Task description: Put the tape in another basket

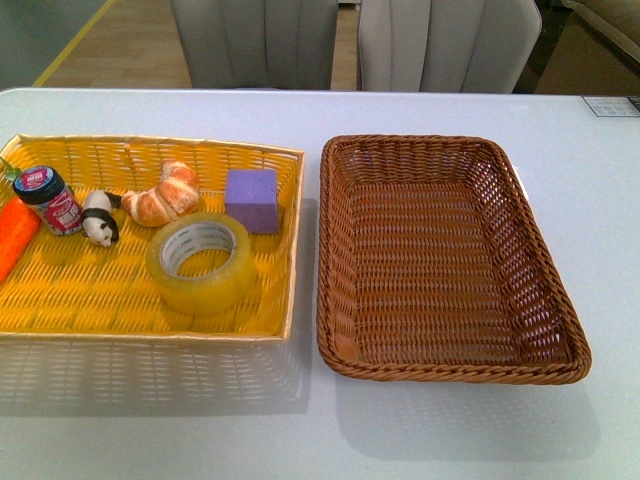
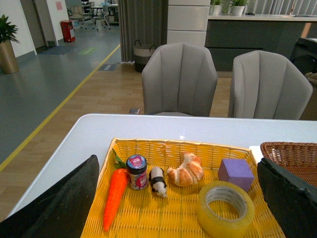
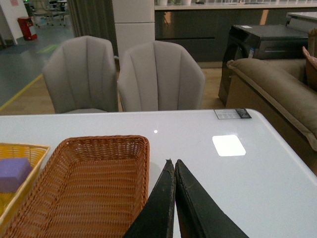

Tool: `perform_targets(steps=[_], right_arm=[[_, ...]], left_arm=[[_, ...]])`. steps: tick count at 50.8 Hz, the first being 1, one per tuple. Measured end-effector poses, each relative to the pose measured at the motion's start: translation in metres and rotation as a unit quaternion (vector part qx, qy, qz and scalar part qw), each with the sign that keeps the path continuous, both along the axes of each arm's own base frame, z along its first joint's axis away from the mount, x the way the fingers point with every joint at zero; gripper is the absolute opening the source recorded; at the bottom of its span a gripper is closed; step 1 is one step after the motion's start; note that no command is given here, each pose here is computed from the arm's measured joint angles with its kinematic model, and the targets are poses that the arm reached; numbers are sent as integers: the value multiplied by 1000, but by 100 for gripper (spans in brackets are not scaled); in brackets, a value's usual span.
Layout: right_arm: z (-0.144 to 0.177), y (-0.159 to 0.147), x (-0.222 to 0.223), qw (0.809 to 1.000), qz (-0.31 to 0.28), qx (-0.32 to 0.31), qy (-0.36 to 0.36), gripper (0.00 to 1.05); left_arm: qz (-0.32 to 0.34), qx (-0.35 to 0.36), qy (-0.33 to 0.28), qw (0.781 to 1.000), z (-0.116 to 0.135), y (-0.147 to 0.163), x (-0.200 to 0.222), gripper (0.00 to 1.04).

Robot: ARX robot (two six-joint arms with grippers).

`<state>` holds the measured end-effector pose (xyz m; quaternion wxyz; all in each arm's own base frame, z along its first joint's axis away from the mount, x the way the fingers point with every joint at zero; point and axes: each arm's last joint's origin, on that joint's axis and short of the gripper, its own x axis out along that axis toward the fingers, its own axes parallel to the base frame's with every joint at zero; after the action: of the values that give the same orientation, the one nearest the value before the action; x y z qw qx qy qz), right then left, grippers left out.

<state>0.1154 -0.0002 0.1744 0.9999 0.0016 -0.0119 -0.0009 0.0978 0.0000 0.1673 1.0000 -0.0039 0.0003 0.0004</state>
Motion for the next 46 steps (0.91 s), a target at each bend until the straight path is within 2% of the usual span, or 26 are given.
perform_targets(steps=[22, 41, 46], right_arm=[[-5, 0, -14, 1000, 1, 0, 17, 2], [-3, 0, -19, 1000, 0, 0, 2, 2], [-3, 0, -19, 1000, 0, 0, 3, 16]], left_arm=[[0, 0, 0, 1000, 0, 0, 0, 96], [0, 0, 0, 1000, 0, 0, 0, 96], [0, 0, 0, 1000, 0, 0, 0, 96]])
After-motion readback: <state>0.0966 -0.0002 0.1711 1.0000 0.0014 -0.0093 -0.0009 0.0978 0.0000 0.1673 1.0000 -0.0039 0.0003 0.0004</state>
